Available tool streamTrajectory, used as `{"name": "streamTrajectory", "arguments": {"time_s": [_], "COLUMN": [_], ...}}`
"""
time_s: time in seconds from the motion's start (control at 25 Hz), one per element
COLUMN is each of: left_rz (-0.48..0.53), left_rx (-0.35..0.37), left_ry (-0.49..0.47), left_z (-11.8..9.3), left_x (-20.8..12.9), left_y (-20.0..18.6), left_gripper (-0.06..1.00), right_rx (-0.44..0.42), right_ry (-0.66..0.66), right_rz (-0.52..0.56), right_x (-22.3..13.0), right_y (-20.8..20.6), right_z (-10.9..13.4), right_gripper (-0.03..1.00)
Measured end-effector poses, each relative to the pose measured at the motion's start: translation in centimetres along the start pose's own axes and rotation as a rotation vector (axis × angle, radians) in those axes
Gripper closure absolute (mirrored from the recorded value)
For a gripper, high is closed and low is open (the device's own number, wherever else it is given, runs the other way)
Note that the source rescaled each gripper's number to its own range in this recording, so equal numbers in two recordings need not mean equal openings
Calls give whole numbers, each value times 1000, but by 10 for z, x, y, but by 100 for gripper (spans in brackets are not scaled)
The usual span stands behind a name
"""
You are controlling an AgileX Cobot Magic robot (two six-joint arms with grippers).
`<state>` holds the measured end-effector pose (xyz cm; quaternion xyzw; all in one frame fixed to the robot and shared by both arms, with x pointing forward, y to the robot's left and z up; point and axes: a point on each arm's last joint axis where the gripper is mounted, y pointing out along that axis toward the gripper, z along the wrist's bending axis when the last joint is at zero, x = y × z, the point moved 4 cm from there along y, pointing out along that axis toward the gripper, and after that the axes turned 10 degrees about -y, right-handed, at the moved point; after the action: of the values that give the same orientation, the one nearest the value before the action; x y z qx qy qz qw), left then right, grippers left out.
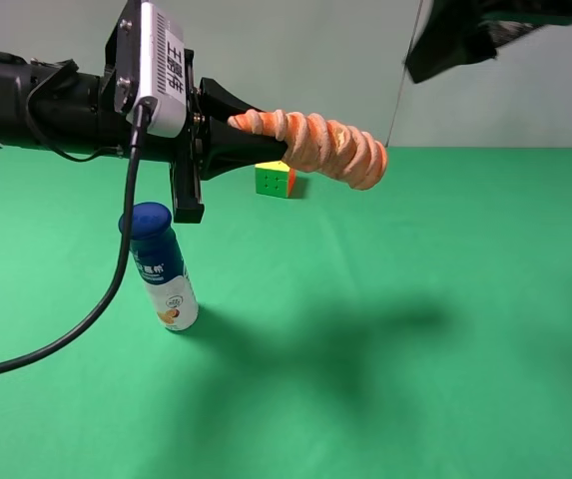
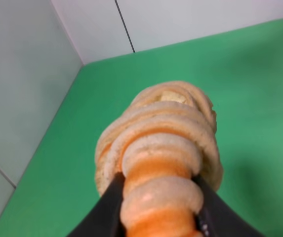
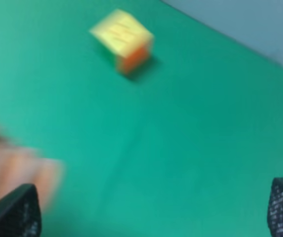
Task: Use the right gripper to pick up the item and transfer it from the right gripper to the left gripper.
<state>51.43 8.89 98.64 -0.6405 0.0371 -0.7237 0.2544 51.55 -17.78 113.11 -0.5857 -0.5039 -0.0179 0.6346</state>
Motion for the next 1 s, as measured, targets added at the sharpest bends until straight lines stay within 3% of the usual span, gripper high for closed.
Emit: {"name": "streamTrajectory", "arguments": {"time_s": [0.16,0.32,0.72,1.0], "left_rz": [0,-2,-33,-46], "left_rx": [0,3,-23,-38], "left_ry": [1,5,-19,-39], "left_z": [0,1,-2,-3], "left_x": [0,2,6,8], "left_y": [0,0,0,0], "left_gripper": [92,92,92,92], "right_rx": [-85,-132,-210,-321], "right_ry": [203,294,368,406], "right_rz": [83,91,-102,-313], "right_x": [-35,-63,-113,-160], "right_y": [2,-7,-68,-127], "right_z": [-41,-48,-3,33], "right_gripper": [-3,-3,-3,-3]}}
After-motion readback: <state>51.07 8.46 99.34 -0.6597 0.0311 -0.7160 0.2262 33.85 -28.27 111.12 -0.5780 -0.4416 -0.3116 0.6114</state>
